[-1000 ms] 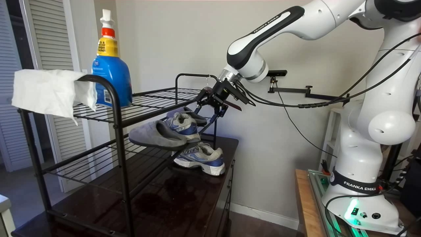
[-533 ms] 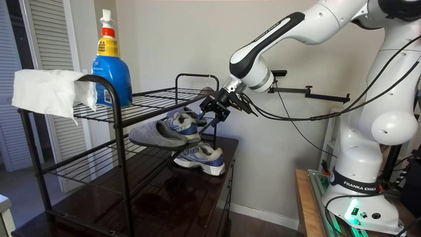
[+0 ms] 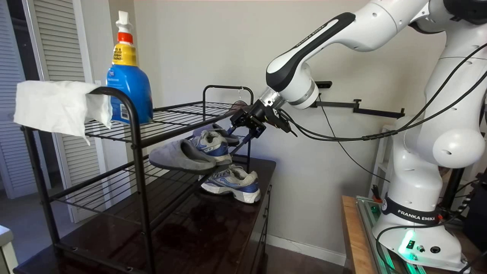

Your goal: Remove the sneakers from the shoe rack and place them on top of the cabinet.

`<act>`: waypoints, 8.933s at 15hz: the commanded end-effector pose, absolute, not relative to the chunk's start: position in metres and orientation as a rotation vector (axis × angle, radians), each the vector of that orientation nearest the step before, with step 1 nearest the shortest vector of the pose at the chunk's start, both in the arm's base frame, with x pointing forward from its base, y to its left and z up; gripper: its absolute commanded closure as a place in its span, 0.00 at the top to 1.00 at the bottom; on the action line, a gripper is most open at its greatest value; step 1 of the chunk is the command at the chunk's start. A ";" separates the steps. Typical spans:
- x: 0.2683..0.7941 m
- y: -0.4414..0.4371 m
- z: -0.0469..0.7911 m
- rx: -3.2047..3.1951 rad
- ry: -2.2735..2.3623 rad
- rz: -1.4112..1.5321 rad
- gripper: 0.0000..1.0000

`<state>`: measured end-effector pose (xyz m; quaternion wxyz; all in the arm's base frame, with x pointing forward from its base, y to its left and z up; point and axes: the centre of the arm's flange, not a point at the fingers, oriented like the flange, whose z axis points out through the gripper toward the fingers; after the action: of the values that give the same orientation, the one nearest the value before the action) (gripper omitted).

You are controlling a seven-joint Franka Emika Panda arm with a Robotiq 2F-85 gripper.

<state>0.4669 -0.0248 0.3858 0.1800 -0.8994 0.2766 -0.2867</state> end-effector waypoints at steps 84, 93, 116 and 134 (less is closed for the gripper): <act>0.384 0.051 0.415 -3.048 0.251 0.184 0.16; 0.374 0.091 0.381 -3.045 0.475 0.202 0.04; 0.371 0.140 0.333 -2.878 0.897 -0.353 0.04; 0.391 0.145 0.294 -2.939 0.876 -0.724 0.04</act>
<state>0.3822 0.1438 0.3067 -0.0117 -0.9371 0.2828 -0.2045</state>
